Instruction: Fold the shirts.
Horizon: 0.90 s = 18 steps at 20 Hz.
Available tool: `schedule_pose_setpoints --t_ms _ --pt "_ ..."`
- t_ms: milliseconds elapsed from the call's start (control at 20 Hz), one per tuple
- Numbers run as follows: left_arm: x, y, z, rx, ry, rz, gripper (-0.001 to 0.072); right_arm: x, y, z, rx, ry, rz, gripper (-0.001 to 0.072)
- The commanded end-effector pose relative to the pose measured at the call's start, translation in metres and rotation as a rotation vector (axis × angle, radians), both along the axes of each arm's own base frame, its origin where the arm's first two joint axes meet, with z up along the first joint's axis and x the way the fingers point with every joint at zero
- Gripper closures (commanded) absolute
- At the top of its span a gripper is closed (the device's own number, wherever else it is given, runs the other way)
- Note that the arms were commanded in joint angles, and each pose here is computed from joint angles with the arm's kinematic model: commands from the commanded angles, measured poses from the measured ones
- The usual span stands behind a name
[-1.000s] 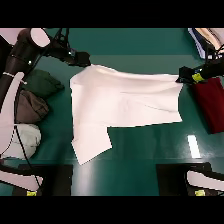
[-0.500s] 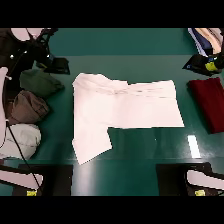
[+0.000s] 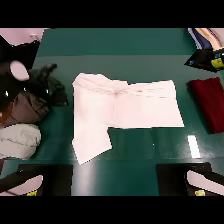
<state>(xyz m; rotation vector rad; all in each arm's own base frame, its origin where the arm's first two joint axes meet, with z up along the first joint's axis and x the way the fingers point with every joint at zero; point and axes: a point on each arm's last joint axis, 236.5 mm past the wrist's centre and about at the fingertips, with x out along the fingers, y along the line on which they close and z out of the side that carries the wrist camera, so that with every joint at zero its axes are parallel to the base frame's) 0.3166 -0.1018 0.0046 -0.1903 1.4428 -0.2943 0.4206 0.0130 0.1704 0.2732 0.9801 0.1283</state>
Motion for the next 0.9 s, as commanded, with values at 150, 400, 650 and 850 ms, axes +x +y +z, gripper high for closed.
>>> schedule_pose_setpoints --t_ms 150,400,650,850 --pt "-0.066 -0.018 -0.078 -0.112 0.121 0.102 0.0186 -0.004 0.018 0.003 -0.002 -0.003 0.045 0.0115" --pt "-0.068 -0.022 -0.088 -0.136 0.118 0.134 0.0256 -0.004 0.018 0.003 -0.002 -0.001 0.045 0.0115" --pt "-0.059 -0.035 -0.081 -0.201 0.08 0.13 0.0347 -0.005 0.018 0.003 -0.002 0.003 0.047 0.0115" --pt "-0.06 -0.035 -0.081 -0.2 0.076 0.116 0.0681 -0.018 0.016 -0.006 -0.018 0.063 0.061 0.0115"
